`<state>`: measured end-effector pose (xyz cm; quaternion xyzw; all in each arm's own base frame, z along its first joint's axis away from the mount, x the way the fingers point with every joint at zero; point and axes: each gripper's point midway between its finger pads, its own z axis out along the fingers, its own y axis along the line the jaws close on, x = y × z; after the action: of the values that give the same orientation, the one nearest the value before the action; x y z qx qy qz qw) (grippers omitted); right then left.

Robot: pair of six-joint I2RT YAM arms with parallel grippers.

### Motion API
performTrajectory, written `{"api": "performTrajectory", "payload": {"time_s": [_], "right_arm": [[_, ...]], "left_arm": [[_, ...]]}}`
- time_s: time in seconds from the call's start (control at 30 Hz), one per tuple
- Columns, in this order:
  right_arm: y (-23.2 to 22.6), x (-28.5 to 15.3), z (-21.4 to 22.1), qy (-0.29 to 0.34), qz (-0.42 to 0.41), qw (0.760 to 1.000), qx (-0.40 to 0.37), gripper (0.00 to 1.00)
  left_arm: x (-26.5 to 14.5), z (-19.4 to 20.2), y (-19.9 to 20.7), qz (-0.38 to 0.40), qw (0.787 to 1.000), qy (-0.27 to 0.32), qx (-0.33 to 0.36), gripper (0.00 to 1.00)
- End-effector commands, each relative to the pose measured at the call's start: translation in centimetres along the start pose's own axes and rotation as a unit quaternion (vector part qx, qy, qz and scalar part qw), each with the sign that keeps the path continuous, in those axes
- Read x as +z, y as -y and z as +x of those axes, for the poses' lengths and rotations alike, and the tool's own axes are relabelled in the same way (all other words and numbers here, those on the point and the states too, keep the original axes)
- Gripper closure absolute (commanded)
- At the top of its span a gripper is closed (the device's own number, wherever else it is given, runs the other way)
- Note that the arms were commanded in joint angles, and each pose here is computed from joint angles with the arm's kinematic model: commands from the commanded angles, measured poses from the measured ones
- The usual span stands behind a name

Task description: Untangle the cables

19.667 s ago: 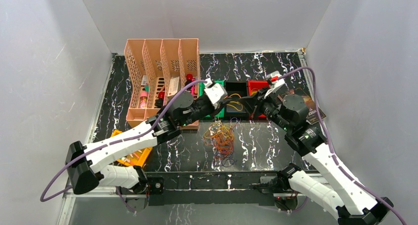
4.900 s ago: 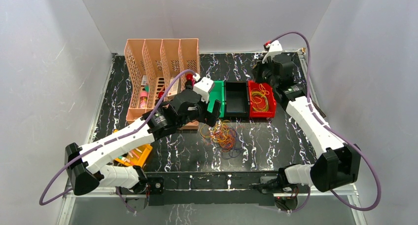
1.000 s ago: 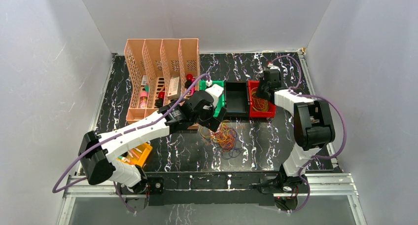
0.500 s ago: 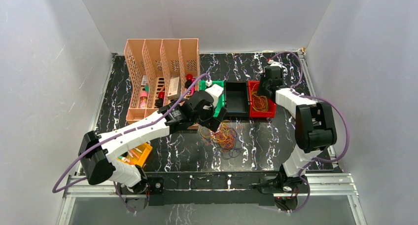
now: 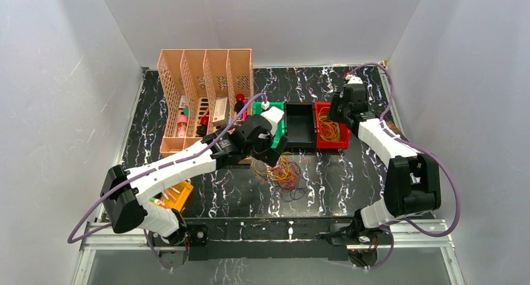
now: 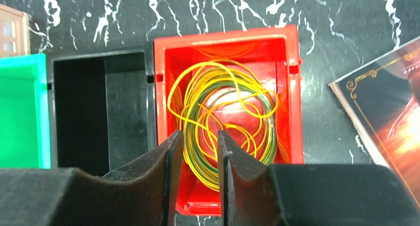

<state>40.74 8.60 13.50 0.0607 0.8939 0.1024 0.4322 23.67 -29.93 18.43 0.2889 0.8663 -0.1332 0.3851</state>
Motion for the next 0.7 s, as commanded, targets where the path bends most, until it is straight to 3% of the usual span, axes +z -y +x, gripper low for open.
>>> {"api": "performTrajectory", "payload": {"time_s": [0.0,0.3,0.67], "right_arm": [[0.3,-0.6,0.5,-0.001,0.001,1.0,0.005,0.59],[-4.0,0.8,-3.5,0.055,-0.098,0.993,0.04,0.6],[-2.4,4.7,-2.3,0.028,-0.057,0.997,0.052,0.62]], "left_arm": [[0.1,0.3,-0.2,0.0,1.0,-0.005,-0.004,0.02],[0.1,0.2,0.1,0.006,1.0,-0.007,-0.003,0.01],[-0.3,0.5,-0.2,0.002,1.0,-0.005,-0.006,0.02]]}}
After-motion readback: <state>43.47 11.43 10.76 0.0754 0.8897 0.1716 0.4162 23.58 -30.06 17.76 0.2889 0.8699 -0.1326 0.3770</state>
